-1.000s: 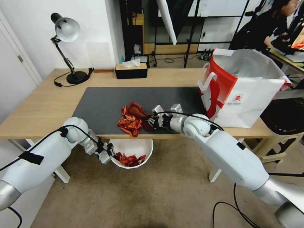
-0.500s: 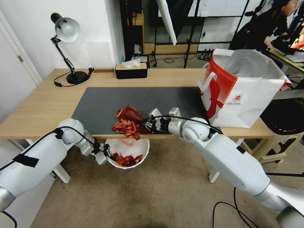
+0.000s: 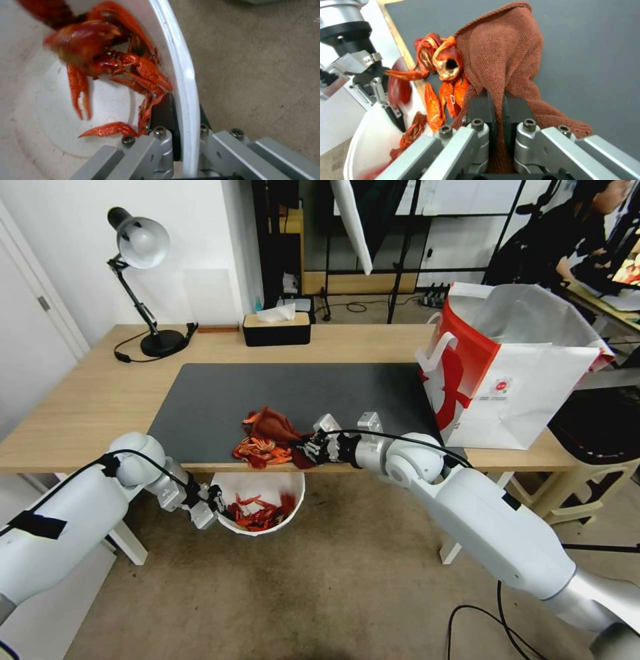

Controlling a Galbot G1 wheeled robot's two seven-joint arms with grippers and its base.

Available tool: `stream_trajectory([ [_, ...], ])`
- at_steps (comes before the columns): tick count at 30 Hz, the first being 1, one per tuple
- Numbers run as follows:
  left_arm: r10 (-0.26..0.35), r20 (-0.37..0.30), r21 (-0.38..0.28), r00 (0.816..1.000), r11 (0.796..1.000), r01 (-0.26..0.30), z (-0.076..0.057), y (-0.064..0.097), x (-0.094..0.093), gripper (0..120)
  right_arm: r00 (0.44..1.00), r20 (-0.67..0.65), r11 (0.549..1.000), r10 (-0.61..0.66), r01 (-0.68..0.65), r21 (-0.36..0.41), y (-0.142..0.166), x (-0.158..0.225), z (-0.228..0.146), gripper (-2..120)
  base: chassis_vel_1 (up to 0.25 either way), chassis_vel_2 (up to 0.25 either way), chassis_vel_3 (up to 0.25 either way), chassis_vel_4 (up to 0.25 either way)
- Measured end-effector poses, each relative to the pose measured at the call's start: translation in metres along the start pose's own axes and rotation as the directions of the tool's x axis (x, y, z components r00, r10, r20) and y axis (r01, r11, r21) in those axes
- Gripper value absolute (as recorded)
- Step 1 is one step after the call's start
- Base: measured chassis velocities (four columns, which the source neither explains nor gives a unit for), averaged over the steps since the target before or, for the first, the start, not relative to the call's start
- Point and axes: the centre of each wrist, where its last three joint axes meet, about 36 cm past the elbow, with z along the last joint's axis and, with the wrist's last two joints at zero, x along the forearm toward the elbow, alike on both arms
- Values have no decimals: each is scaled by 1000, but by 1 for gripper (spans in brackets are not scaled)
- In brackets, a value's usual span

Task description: Sweep shrimp from table into container with towel, then put container into takeout bag.

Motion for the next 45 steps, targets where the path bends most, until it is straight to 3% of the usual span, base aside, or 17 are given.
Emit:
stream_trajectory([
  [45, -6, -1, 16, 1000, 1000, 6, -2, -11, 2, 0, 978, 124, 985, -169, 172, -14, 23, 27, 20, 2, 0, 0, 0, 0],
])
